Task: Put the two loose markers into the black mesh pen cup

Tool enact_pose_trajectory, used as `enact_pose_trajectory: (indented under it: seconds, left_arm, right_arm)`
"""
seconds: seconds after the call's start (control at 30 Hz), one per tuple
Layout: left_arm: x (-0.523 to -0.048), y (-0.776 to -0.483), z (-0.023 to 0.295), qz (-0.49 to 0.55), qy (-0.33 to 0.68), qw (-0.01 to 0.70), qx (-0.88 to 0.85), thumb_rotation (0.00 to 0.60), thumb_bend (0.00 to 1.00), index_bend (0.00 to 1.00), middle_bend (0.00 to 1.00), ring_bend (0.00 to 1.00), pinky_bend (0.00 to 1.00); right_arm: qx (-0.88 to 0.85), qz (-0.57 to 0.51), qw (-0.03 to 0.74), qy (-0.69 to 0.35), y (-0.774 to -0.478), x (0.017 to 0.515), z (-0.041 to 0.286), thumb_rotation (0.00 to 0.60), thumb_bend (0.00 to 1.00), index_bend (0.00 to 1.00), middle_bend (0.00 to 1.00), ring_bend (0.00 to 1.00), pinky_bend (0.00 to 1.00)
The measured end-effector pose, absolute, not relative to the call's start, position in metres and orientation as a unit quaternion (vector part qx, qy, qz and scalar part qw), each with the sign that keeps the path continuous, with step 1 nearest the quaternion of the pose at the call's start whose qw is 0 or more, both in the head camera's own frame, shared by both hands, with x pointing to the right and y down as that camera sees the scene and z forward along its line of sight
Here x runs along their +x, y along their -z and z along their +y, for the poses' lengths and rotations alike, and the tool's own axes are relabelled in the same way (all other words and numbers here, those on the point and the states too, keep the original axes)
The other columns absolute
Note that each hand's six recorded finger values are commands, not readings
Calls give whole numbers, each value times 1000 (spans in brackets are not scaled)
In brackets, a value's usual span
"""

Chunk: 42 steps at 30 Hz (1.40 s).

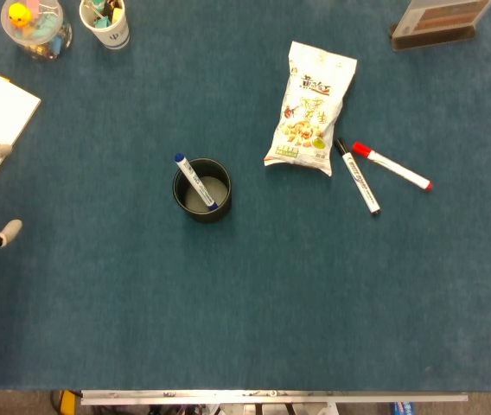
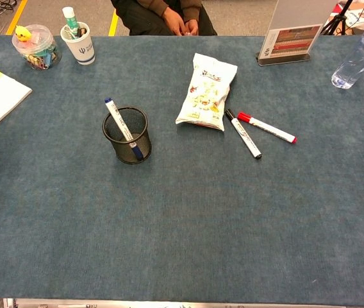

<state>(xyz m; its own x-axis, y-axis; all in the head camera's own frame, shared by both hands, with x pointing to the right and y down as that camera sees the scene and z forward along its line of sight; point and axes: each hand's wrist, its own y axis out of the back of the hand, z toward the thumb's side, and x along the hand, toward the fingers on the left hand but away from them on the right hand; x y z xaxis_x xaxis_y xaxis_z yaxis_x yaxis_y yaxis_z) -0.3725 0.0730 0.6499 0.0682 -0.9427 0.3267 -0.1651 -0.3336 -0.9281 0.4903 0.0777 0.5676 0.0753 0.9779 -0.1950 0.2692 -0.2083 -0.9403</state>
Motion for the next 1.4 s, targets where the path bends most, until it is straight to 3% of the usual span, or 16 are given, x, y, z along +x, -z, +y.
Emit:
enact_pose_trajectory:
  seconds: [0.3, 0.6, 0.87, 1.4]
  left_arm:
    - [-368, -673, 67, 433, 495, 297, -692, 600, 120, 124, 161, 157, 141]
    - [-340, -720, 56, 407, 442, 178, -779, 600, 112, 77, 138, 157, 141]
    - [-307, -754, 42, 386, 404, 145, -816, 600, 109, 66, 122, 156, 141]
    - [-247, -777, 19, 364, 351, 98, -857, 600, 109, 66, 126, 156, 141]
  right_arm:
    - [-618, -506, 387, -462, -564, 492, 73, 600, 304, 261, 206, 32, 15]
    - [-613, -508, 389, -463, -561, 490, 73, 600, 303, 261, 206, 32, 15]
    - [-611, -509, 390, -464, -560, 490, 73, 600, 303, 261, 206, 32, 15]
    - [-607, -511, 388, -469, -560, 495, 77, 600, 304, 261, 206, 31, 15]
